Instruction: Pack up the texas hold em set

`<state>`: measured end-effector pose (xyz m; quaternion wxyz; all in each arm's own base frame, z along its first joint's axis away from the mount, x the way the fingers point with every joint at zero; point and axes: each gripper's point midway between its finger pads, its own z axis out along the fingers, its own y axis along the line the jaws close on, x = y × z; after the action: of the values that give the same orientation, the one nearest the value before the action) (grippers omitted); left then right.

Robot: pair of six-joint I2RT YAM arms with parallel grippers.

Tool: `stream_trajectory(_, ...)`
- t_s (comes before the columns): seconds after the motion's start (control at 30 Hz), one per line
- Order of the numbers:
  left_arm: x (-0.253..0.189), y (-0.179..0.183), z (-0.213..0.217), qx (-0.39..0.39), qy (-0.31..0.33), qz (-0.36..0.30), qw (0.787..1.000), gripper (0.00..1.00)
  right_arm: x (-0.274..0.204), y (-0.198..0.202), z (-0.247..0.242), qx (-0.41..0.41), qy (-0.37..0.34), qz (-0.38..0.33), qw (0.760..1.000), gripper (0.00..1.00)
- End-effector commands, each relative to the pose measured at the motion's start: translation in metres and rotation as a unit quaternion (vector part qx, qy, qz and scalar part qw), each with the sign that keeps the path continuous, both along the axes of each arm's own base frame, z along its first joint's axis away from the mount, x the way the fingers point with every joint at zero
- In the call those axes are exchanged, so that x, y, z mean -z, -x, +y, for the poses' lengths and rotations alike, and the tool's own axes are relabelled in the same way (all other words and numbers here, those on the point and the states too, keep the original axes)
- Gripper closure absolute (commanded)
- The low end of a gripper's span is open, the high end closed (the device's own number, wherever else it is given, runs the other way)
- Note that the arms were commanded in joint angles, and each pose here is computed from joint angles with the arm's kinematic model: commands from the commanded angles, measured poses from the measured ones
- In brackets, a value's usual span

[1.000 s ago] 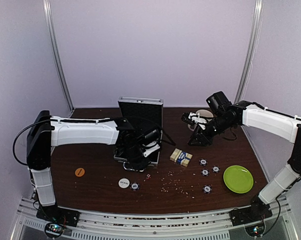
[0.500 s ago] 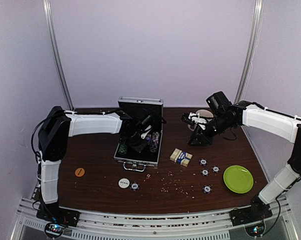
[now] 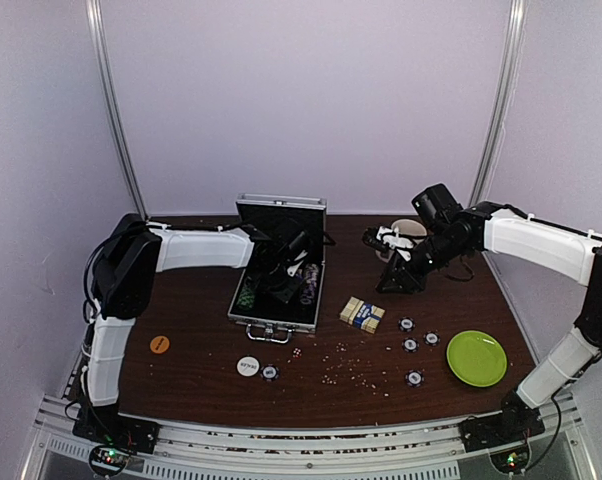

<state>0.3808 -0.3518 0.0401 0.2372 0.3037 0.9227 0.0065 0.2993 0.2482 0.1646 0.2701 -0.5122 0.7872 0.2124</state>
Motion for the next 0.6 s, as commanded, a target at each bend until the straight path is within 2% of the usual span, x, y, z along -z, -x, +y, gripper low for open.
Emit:
stream_trajectory(0.0, -0.0027, -0.0179, -0.0003, -0.013, 0.001, -0.018, 1.000, 0.86, 0.0045, 0.0002, -0.0015, -0.002, 0.004, 0.007, 1.000, 0.61)
stream_trajectory(0.37, 0.0049, -0.0192, 0.0037, -0.015, -0.010, -0.011, 1.000, 0.83, 0.0111, 0.0007, -0.0012, -0.004, 0.010, 0.019, 1.000, 0.61)
stream_trajectory(0.47, 0.0019, -0.0170, 0.0065, -0.018, -0.010, -0.009, 1.000, 0.77, 0.0117, 0.0011, -0.0010, -0.005, 0.011, 0.020, 1.000, 0.61)
stream_trajectory(0.57, -0.0047, -0.0145, 0.0092, -0.021, -0.007, -0.013, 1.000, 0.75, 0.0124, 0.0009, -0.0010, -0.005, 0.011, 0.022, 1.000, 0.61)
